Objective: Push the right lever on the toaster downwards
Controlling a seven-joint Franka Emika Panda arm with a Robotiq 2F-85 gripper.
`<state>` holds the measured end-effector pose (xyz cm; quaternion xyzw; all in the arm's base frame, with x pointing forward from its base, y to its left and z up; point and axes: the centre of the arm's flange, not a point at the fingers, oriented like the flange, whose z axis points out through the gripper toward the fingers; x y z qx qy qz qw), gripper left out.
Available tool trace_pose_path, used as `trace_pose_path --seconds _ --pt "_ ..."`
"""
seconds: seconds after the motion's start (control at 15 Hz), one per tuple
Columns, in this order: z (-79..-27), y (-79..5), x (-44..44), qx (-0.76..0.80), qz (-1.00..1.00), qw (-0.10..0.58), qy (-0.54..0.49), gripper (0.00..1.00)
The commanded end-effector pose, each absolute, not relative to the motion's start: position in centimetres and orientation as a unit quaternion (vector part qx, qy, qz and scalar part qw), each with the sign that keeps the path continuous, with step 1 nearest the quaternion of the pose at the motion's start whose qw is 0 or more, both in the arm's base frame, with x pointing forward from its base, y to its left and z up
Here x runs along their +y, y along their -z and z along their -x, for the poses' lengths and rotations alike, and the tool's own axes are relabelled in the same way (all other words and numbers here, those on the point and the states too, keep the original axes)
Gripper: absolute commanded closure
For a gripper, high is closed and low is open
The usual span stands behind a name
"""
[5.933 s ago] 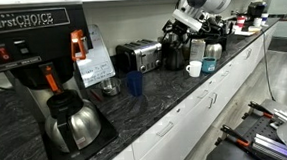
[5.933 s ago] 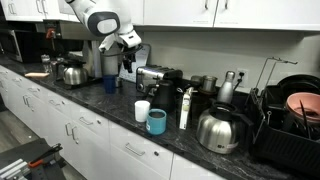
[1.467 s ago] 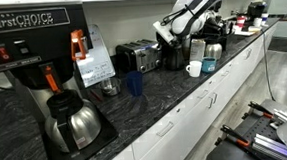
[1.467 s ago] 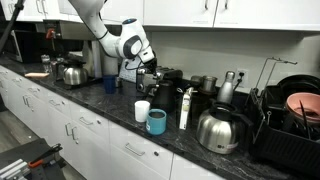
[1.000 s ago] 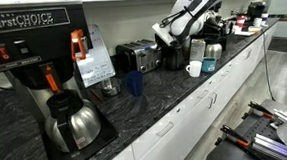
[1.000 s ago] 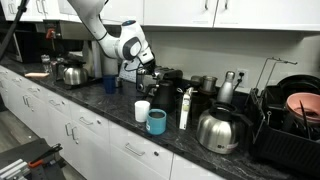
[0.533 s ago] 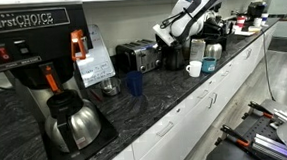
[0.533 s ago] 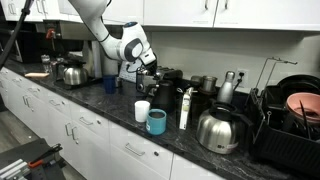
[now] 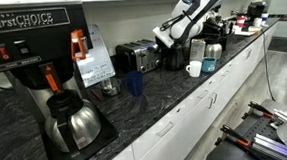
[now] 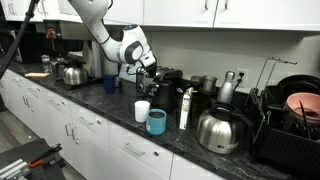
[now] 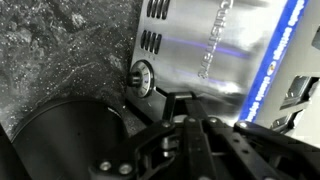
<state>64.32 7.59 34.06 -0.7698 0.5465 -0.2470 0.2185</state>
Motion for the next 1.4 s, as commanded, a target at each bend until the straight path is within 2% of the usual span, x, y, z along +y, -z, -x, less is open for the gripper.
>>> trace_pose_path --seconds 0.0,1.33 --pt "-64.9 -32.5 7.7 0.539 0.776 0.214 0.248 1.00" --pt "-66.4 -27.9 7.0 0.552 0.777 0.194 0.233 1.00"
